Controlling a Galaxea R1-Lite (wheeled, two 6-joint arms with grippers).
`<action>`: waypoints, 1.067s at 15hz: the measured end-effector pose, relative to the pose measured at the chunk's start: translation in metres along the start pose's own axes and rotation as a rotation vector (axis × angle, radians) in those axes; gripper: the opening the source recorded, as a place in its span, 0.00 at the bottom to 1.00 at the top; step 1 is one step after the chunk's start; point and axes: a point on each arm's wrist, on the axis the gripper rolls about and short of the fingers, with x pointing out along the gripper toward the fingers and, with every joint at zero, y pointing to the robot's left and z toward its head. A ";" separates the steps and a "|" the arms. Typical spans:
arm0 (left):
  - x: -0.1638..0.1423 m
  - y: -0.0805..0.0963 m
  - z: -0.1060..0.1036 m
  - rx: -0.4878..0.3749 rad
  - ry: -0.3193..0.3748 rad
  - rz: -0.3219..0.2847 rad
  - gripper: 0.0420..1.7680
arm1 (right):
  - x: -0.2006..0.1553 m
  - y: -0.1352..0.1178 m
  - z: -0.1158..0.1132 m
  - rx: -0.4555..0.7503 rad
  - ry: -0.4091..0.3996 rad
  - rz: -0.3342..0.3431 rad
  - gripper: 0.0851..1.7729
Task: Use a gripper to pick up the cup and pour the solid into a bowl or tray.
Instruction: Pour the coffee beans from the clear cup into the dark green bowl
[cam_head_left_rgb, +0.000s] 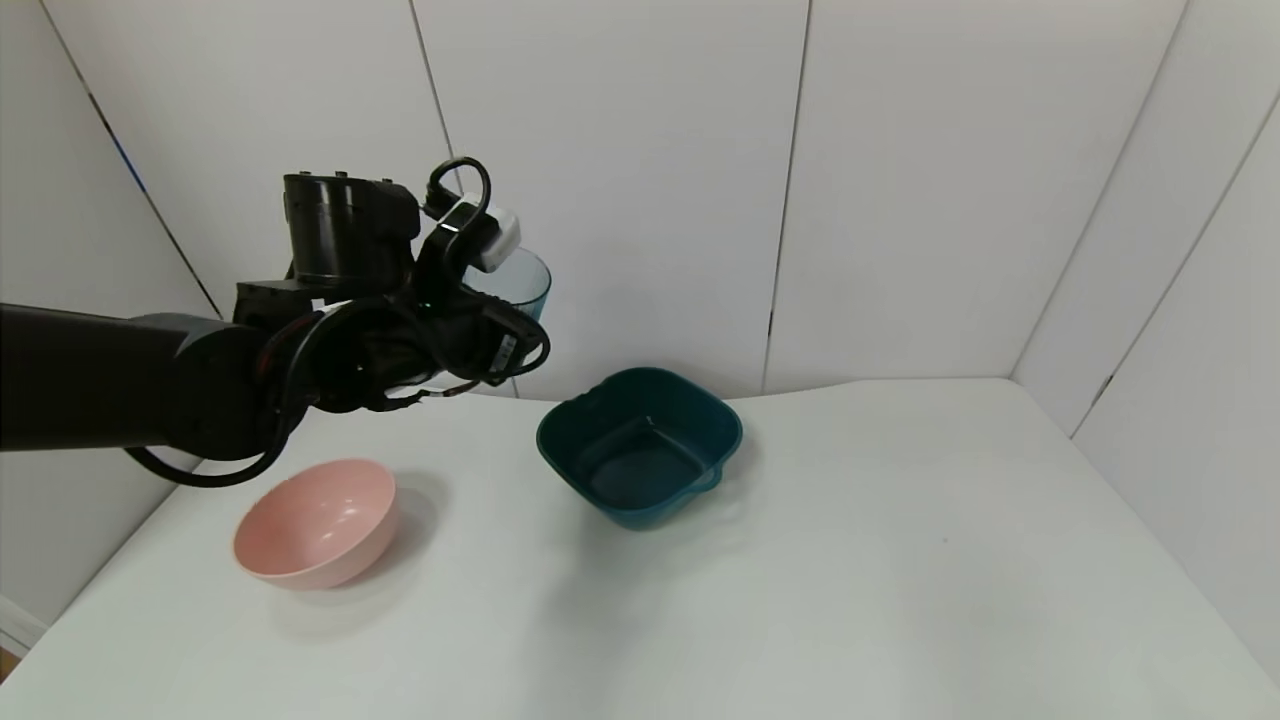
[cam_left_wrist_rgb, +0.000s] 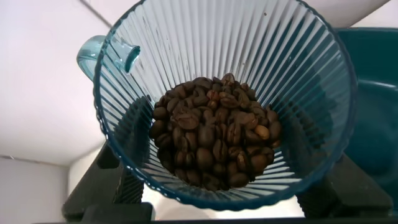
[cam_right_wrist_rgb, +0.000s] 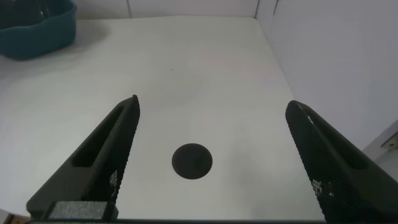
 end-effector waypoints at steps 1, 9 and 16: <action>0.006 -0.001 0.001 0.040 0.006 -0.003 0.73 | 0.000 0.000 0.000 0.000 0.000 0.000 0.96; 0.041 -0.028 -0.001 0.313 0.113 -0.048 0.73 | 0.000 0.000 0.000 0.000 0.000 0.000 0.96; 0.052 -0.057 0.007 0.546 0.241 0.005 0.73 | 0.000 0.000 0.000 0.000 0.000 0.000 0.96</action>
